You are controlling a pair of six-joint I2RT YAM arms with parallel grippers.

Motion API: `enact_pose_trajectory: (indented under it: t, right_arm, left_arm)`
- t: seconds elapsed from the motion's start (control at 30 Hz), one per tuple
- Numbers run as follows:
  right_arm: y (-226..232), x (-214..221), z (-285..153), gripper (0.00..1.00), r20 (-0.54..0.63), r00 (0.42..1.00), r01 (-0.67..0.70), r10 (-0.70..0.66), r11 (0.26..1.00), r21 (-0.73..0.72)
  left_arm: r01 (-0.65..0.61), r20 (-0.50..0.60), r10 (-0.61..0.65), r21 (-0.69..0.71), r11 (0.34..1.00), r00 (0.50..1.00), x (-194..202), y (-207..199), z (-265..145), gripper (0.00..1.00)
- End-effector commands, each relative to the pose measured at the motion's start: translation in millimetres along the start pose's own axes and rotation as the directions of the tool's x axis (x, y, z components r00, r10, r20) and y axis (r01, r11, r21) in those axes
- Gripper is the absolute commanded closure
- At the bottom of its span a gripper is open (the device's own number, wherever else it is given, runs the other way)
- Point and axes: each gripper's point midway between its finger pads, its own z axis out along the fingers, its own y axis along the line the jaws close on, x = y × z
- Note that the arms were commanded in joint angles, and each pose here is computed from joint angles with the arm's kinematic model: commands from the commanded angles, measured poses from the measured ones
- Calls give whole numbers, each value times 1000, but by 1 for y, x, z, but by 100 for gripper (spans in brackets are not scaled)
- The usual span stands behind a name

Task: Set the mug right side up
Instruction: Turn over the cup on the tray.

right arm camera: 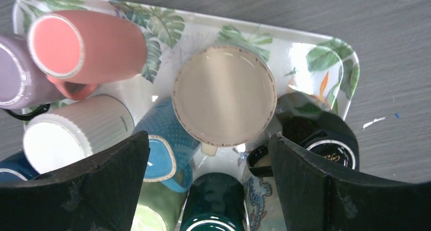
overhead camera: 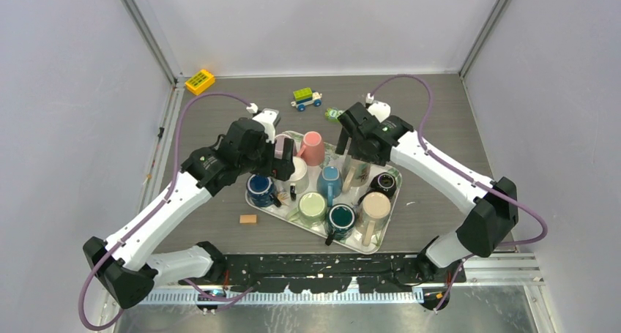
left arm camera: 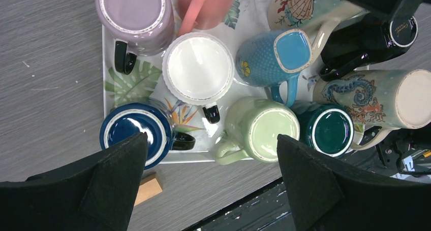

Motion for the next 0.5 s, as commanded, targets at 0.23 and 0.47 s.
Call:
enact_pose_trajectory:
  t: [0.23, 0.47]
  right_arm:
    - [-6, 20, 4, 38, 51, 983, -176, 176, 984, 12]
    - [-5, 35, 23, 44, 39, 983, -179, 179, 984, 8]
  left_arm:
    - [19, 31, -19, 24, 1000, 999, -4, -1, -9, 0]
    - [31, 20, -32, 24, 999, 999, -2, -1, -4, 0]
